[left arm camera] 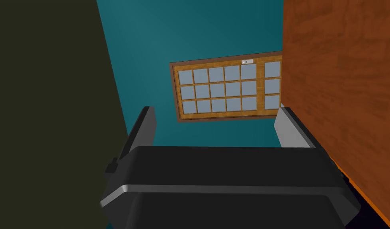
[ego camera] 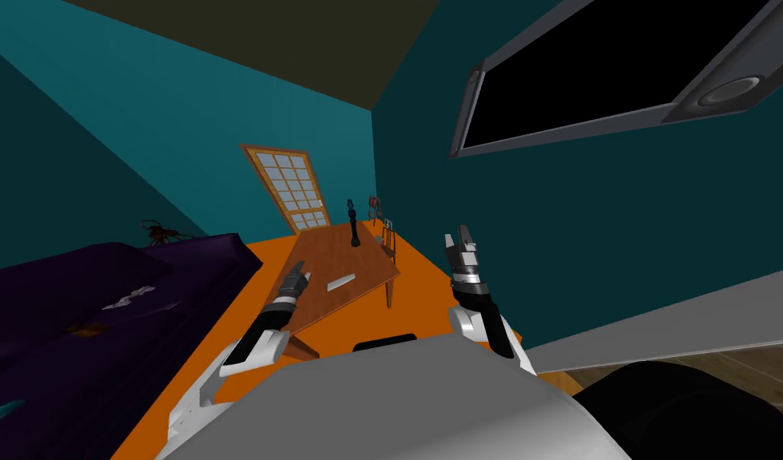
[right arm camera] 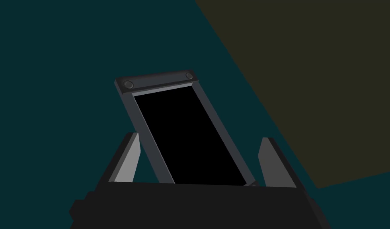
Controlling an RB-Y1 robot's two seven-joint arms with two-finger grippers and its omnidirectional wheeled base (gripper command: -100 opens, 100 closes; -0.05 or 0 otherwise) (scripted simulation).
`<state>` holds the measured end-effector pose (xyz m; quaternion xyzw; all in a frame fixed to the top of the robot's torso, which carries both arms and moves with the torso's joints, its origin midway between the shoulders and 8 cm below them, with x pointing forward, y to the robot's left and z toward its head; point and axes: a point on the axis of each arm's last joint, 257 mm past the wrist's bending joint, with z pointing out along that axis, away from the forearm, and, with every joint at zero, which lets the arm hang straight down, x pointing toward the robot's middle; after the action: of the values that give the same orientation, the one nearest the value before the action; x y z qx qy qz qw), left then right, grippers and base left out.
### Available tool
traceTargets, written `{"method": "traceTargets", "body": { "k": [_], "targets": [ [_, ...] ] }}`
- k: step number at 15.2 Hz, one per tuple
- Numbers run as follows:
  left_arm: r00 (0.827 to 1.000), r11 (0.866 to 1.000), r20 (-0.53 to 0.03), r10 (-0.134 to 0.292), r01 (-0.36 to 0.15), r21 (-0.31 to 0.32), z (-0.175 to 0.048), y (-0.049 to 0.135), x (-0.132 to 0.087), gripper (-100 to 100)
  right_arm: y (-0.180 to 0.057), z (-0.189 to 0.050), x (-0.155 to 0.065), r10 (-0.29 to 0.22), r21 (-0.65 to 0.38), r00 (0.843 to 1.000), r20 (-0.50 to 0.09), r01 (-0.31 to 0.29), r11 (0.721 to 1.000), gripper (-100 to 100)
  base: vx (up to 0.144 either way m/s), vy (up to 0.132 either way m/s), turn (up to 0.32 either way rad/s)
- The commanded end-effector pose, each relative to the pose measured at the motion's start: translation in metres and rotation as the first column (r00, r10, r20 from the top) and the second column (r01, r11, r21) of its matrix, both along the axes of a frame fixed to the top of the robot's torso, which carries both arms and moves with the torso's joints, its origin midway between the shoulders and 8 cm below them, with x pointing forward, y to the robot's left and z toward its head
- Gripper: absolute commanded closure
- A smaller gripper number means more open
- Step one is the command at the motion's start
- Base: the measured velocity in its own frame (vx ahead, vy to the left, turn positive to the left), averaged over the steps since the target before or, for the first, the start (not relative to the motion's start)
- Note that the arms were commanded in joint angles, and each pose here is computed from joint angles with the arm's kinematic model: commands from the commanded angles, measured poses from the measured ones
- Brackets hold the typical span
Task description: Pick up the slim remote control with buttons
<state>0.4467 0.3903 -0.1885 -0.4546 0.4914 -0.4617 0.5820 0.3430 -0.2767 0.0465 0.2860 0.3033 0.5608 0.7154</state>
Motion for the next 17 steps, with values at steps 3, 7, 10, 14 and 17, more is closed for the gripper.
{"method": "traceTargets", "body": {
  "k": [3, 7, 10, 14, 17],
  "targets": [
    [0.996, 1.000, -0.080, 0.029, -0.030, -0.010, -0.027, 0.022, 0.008, -100, 0.000, 0.000, 0.000, 0.000, 0.000, 1.000, 0.000, 0.000, 1.000, 0, 0.001, -0.006, -0.106],
    [0.984, 0.997, -0.166, 0.065, -0.069, -0.020, -0.056, 0.045, 0.011, -100, 0.000, 0.000, 0.000, 0.000, 0.000, 1.000, 0.000, 0.000, 1.000, 0, 0.004, -0.005, -0.129],
    [0.967, 0.994, -0.237, 0.096, -0.106, -0.029, -0.077, 0.066, 0.012, -100, 0.000, 0.000, 0.000, 0.000, 0.000, 1.000, 0.000, 0.000, 1.000, 0, 0.004, -0.006, -0.139],
    [0.934, 0.985, -0.327, 0.143, -0.168, -0.048, -0.100, 0.101, 0.017, -100, 0.000, 0.000, 0.000, 0.000, 0.000, 1.000, 0.000, 0.000, 1.000, 0, 0.006, -0.006, -0.146],
    [0.913, 0.981, -0.374, 0.160, -0.191, -0.046, -0.119, 0.108, 0.010, -100, 0.000, 0.000, 0.000, 0.000, 0.000, 1.000, 0.000, 0.000, 1.000, 0, 0.004, -0.003, -0.092]
  ]
}}
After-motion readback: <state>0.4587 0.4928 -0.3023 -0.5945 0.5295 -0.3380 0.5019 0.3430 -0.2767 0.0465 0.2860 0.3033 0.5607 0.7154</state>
